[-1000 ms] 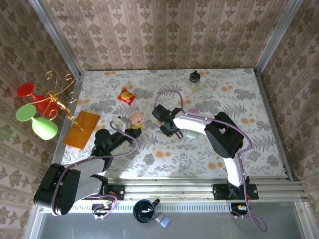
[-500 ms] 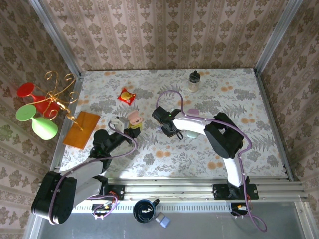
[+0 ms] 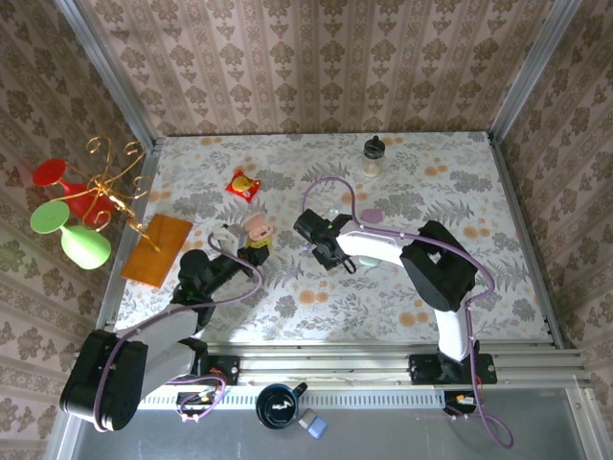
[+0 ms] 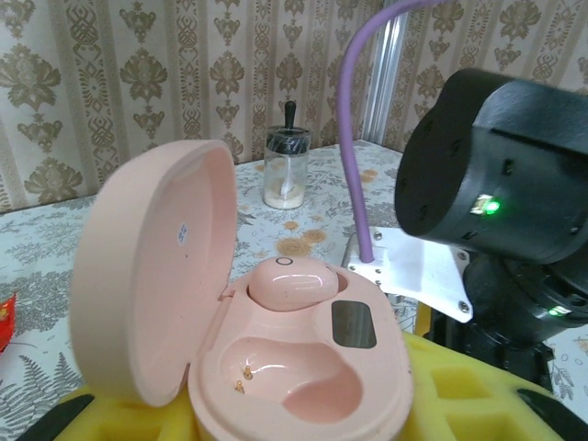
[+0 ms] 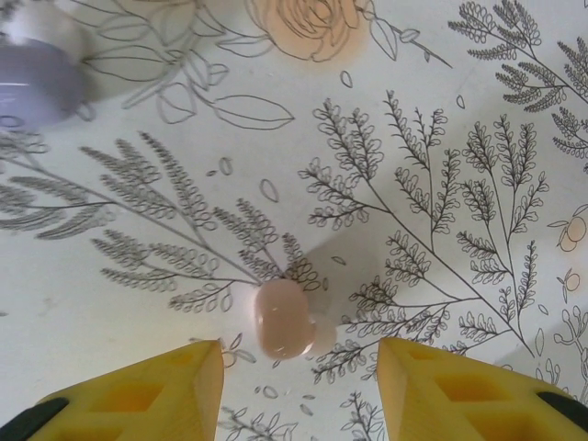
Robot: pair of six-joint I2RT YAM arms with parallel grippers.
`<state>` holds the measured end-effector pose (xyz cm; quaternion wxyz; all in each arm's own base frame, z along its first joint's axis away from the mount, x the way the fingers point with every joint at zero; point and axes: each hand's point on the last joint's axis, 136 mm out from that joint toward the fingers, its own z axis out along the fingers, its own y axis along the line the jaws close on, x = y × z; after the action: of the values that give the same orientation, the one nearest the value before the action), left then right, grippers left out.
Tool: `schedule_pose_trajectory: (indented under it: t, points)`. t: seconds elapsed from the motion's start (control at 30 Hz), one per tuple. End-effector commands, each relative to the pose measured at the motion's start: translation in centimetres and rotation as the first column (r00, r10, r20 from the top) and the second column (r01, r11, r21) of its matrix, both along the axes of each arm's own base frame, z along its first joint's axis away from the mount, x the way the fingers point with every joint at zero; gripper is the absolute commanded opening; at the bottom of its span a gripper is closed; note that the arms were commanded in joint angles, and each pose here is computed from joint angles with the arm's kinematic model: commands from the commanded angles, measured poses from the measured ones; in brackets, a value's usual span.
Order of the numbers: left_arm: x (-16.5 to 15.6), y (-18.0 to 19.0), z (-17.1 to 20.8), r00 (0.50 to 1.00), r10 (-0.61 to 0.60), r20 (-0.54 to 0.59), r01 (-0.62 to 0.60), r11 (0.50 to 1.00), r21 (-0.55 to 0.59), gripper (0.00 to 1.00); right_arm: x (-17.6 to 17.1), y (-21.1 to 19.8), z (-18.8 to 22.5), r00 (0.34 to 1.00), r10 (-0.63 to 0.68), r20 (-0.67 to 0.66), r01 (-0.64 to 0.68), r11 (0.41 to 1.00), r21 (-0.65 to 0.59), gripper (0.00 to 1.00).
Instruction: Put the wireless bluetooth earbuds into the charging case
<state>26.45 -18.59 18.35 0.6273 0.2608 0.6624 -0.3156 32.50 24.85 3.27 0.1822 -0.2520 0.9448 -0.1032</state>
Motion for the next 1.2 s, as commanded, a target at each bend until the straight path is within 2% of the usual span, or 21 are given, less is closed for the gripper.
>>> schedule_pose_trajectory:
  t: [0.0,0.23,0.47,0.87,1.03,1.17]
  points:
    - [0.4,1.1,-0.1,0.998,0.057,0.016,-0.057,0.998,0.002,0.33,-0.3,0.0,1.4,1.0,0.01,0.025,-0.01,1.0,-0.022,0.49]
    - [1.3,3.4,-0.2,0.984,0.181,0.009,-0.18,0.984,-0.007,0.33,0.5,-0.8,1.4,0.999,-0.004,0.052,0.013,0.983,-0.182,0.41]
    - [1.3,3.5,-0.2,0.983,0.184,0.009,-0.184,0.983,-0.003,0.33,1.4,-0.2,1.1,0.997,0.013,0.071,0.006,0.968,-0.25,0.36]
    - [1.2,3.4,-0.2,0.984,0.178,0.016,-0.178,0.984,0.0,0.33,1.4,0.3,-0.7,0.999,0.03,0.028,-0.021,0.963,-0.267,0.33]
    - [1.3,3.4,-0.2,0.983,0.181,0.017,-0.181,0.983,0.0,0.33,1.2,0.1,-0.7,0.999,0.031,0.014,-0.026,0.96,-0.278,0.35]
    - [1.2,3.4,-0.2,0.984,0.18,0.015,-0.18,0.984,0.001,0.33,1.1,-0.6,-0.5,1.0,0.019,0.02,-0.012,0.954,-0.299,0.32]
